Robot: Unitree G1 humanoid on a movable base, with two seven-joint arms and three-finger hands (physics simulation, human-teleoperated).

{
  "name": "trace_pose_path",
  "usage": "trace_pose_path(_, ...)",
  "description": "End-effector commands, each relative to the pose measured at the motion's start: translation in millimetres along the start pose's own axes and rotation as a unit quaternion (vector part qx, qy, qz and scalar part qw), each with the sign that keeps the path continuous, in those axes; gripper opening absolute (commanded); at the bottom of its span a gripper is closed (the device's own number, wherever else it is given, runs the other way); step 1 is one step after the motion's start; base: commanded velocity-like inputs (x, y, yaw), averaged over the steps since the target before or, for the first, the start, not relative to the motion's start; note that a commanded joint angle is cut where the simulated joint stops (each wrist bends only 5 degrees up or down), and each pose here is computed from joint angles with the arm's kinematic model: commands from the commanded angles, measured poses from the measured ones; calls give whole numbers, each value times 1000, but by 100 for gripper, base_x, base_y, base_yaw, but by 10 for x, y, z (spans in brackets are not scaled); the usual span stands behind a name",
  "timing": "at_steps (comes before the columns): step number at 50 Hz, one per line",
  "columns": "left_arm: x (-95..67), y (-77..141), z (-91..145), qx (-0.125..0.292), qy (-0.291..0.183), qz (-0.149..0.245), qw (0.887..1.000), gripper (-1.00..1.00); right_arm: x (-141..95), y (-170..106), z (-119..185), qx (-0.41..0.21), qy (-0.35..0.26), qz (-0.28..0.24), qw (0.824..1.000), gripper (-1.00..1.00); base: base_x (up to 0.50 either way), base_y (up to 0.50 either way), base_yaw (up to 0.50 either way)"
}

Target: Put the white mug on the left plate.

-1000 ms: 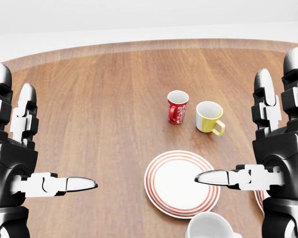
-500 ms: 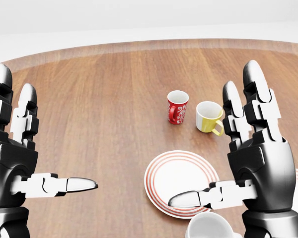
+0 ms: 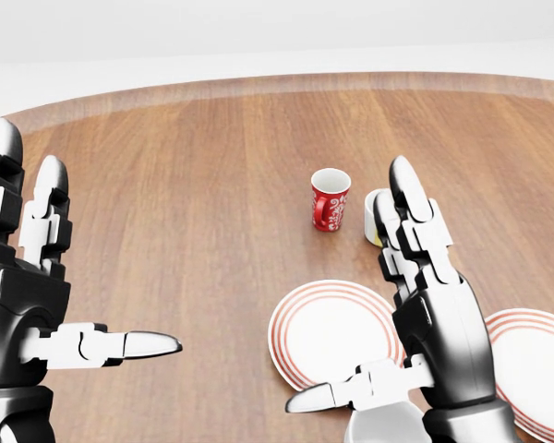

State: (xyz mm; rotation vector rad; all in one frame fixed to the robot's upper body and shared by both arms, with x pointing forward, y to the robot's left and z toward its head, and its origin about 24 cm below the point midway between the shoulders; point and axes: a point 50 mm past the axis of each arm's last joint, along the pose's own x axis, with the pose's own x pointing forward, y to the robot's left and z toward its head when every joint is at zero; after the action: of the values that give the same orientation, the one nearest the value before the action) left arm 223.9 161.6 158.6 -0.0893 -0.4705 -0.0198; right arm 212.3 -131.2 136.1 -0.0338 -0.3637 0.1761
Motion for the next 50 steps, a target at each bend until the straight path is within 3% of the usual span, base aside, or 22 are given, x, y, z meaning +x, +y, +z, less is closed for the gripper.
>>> trace_pose_path(1, -2, -1, 9, 0, -2, 0, 1000, 100, 4, -22, -57, -34, 15, -1, 999, 100, 0, 0, 0)
trace_pose_path(18, 9, 16, -3, 1, 0, 2, 1000, 100, -16, -21, -131, -116, 42, 22, 992, 100, 0, 0, 0)
trace_pose_path(50, 10, 17, -19, 1, 3, 2, 1000, 100, -98, -32, -311, -206, 102, 57, 972, 100, 0, 0, 0)
